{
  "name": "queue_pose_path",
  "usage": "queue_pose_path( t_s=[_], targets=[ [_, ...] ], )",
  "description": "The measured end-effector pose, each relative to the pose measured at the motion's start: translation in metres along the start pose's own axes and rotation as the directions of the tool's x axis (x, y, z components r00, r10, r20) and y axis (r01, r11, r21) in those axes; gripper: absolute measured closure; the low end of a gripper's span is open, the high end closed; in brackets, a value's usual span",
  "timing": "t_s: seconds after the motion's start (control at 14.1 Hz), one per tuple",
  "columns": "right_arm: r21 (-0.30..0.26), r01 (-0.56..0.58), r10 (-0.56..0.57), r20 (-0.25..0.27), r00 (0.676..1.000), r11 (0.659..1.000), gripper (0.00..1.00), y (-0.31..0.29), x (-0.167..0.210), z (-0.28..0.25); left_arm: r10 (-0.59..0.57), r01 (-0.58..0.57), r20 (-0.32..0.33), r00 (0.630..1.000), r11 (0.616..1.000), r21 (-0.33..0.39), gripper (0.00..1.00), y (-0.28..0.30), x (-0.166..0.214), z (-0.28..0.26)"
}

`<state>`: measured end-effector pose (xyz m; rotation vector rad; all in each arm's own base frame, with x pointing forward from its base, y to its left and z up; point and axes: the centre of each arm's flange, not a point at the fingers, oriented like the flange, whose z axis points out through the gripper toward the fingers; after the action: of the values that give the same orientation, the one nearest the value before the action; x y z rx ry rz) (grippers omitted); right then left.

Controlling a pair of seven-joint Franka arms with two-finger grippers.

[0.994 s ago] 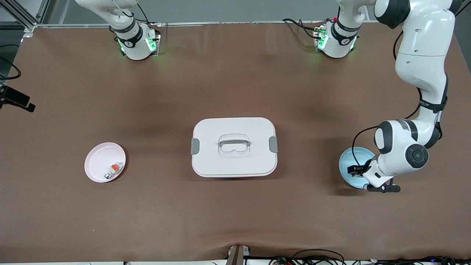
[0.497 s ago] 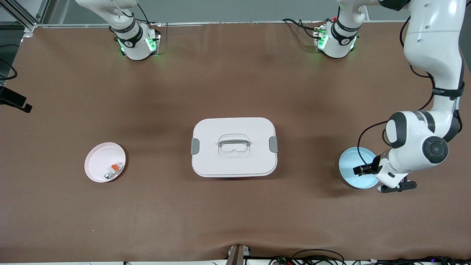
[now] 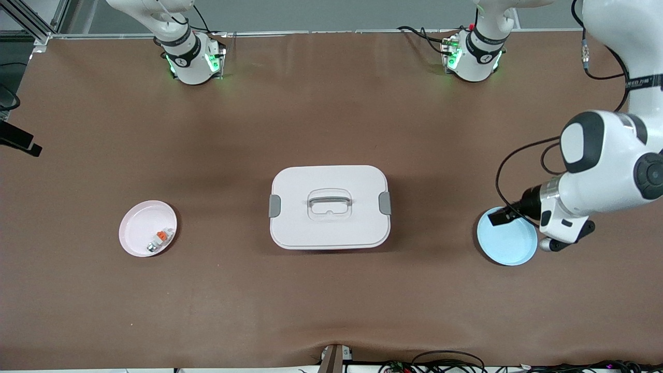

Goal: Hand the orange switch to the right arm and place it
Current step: 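Lift the switch with the left gripper and carry it toward the box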

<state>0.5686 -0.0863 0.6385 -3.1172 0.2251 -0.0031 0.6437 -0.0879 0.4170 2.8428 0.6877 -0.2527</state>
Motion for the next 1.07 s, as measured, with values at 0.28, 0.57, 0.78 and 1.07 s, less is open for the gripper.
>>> queue_pose_path(
  t_s=[0.28,0.57,0.78,1.07],
  targets=[
    [0.011,0.01,-0.01,0.0,1.0,1.0,0.0,0.0,0.0,-0.001,-0.113,0.12,0.106,0.988,0.991,-0.063,0.26,0.035,-0.052,-0.035],
    [0.078,0.018,-0.018,-0.001,1.0,0.997,0.0,-0.008,0.0,-0.001,-0.216,0.252,0.225,0.95,0.956,-0.146,0.26,0.087,-0.106,-0.065],
    [0.101,0.027,-0.029,0.011,1.0,0.995,0.0,-0.013,-0.002,0.0,-0.282,0.354,0.333,0.9,0.918,-0.179,0.26,0.128,-0.148,-0.082],
    [0.328,0.002,-0.012,0.027,1.0,0.945,0.0,-0.036,-0.001,0.007,-0.315,0.44,0.461,0.829,0.878,-0.19,0.26,0.164,-0.19,-0.097]
  ],
)
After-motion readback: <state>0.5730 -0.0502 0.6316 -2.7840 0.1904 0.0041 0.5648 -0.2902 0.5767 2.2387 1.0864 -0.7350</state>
